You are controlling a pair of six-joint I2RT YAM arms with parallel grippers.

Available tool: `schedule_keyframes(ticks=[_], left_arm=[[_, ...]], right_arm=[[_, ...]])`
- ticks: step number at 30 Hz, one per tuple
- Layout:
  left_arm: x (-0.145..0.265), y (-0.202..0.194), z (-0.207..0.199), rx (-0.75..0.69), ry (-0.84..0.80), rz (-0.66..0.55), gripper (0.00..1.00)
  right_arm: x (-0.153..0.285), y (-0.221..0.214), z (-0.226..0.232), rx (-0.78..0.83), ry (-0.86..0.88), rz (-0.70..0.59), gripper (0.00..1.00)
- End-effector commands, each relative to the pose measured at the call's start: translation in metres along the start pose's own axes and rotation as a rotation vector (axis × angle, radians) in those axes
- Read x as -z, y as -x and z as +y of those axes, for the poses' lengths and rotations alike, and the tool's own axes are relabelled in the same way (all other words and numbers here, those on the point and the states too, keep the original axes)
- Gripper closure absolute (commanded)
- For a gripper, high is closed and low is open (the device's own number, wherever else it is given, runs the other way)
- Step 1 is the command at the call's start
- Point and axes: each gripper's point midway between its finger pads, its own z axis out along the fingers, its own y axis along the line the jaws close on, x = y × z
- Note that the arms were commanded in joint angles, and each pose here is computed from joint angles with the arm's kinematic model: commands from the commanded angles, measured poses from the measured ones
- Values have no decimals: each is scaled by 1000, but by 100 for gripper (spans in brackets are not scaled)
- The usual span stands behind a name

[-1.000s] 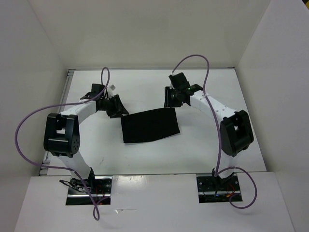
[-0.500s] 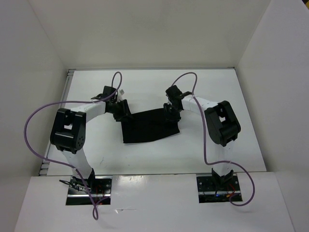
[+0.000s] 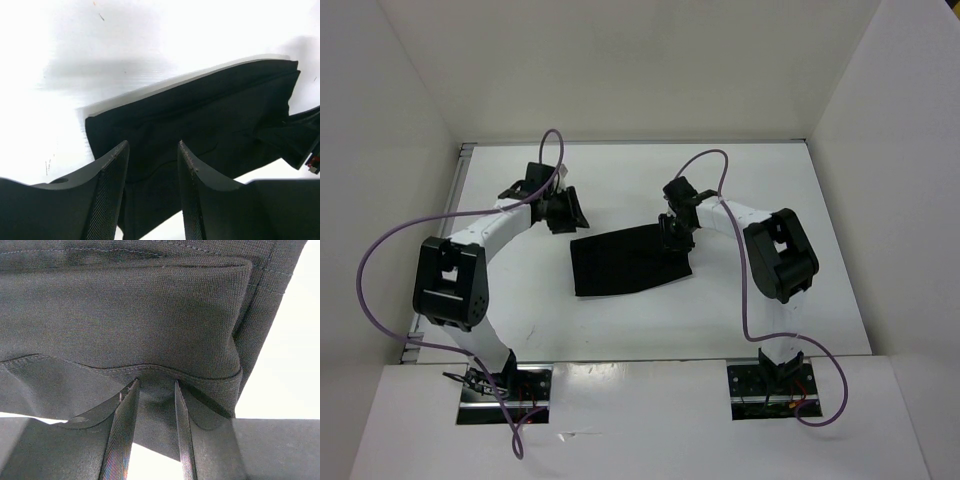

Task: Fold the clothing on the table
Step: Fold the skirt

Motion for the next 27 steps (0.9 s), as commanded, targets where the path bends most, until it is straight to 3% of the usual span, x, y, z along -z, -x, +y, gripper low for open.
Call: schedule_keyframes(ticks=[1,14,27], left_arm=[[9,6,1,-39,26,-16,49],[-28,-31,15,-75,94,116,56],[-43,-38,23,-89,156,120,64]], right_arm=[[-19,-28,-12,-7,-41,82,60],[-18,-29,-14,-6,-49,78,60],[-13,-24,-12,-3,-50,58,60]])
